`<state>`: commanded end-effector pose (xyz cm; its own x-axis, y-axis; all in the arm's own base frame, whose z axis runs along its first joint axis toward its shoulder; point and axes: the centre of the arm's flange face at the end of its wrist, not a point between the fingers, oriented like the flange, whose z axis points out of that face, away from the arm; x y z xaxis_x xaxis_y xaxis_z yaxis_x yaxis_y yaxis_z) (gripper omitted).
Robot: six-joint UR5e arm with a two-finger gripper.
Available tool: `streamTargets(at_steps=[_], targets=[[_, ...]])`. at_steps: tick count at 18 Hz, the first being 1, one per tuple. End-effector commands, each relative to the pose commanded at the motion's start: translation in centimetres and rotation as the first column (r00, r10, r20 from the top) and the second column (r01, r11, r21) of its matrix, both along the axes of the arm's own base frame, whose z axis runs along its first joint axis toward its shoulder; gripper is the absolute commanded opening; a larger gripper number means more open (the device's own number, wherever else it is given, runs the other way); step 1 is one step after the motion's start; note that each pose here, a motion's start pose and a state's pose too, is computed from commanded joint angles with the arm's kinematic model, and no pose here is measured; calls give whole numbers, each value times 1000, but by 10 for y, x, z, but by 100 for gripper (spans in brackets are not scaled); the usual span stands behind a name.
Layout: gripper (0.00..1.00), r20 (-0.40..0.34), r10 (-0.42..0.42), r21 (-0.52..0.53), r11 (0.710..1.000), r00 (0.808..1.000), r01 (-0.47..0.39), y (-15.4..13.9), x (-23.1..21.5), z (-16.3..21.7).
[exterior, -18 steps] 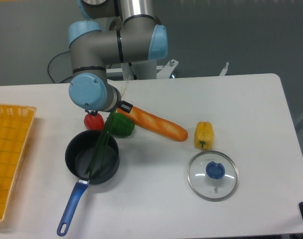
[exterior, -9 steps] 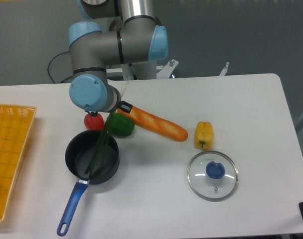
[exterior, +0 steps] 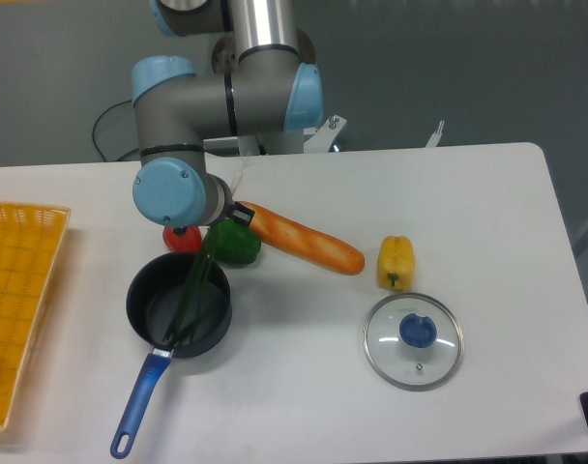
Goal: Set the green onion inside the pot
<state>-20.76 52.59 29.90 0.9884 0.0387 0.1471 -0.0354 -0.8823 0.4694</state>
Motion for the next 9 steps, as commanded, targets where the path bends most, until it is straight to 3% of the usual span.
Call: streamTargets(at_steps=[5,8,9], targets=[[12,2,3,3,1000,1000,-3,5,3,-3],[23,-1,0,8,1000,1000,0,6,3,-4],[34,-4,-6,18,1000,1000,6,8,2,-3]])
